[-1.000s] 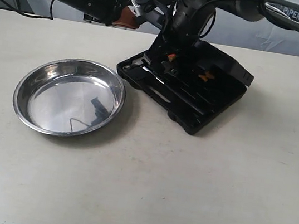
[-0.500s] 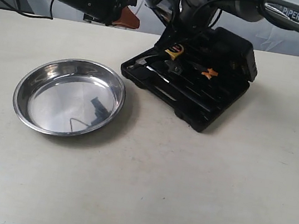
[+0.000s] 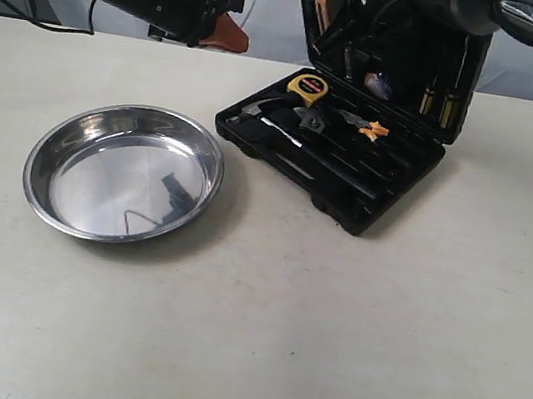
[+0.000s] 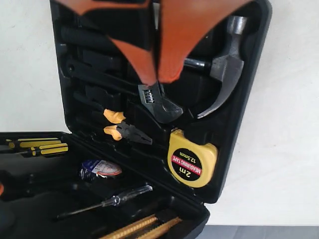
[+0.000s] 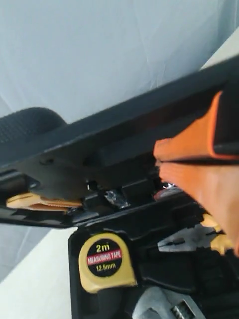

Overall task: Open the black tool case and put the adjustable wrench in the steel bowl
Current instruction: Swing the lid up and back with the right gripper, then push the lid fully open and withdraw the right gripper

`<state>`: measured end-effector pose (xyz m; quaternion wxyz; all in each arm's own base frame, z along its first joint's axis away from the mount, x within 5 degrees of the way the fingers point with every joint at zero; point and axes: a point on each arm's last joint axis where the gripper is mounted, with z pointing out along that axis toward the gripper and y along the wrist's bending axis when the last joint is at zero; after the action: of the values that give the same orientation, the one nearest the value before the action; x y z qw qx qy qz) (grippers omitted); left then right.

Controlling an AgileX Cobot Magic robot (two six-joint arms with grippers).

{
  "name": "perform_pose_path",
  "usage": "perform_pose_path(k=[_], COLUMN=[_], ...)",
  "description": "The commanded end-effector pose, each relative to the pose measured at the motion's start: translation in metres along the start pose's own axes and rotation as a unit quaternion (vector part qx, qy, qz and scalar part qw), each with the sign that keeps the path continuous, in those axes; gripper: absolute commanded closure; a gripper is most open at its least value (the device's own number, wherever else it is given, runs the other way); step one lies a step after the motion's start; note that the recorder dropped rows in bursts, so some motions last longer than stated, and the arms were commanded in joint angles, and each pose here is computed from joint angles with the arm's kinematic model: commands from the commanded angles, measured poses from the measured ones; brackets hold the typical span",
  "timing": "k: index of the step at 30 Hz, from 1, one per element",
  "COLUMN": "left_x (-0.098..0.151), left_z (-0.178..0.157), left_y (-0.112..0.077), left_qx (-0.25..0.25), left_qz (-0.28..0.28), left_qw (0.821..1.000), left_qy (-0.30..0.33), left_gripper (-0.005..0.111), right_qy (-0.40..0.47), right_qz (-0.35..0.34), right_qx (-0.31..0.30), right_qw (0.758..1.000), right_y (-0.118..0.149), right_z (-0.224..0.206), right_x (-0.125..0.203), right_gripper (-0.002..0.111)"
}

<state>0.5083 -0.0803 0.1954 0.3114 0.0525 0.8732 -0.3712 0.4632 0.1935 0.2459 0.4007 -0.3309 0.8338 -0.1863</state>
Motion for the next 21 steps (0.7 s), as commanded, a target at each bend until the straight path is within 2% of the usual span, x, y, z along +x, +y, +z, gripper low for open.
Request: perform_pose_path(k=[1,7,14,21], left_x=[-0.001,0.001,0.001,0.001], left_z=[-0.002,-0.002,-0.002,-0.002], left_y=[-0.006,-0.005,-0.005,-0.005], left_qx=[0.004,-0.004,-0.004,-0.004], left_qz=[0.018,0.029,0.03,0.031], left_qw=[1.0,0.999,0.999,0.999], left_qy=[0.009,0.019,0.021,0.022], left_gripper=[0.107,0.107,0.107,0.107], right_qy=[-0.01,-0.02,0.014,0.054], right_qz=[0.043,0.098,0.129,0.145], right_qx=[0.014,0.028,0.049,0.048], right_qw=[0.999,0.995,0.99,0.987], right_y=[-0.022,-0.052,-0.078,-0.078], right_z=[0.023,0.042,0.058,0.062], right_x=[0.015,0.035,0.064,0.075], right_gripper=[0.108,0.108,0.108,0.108])
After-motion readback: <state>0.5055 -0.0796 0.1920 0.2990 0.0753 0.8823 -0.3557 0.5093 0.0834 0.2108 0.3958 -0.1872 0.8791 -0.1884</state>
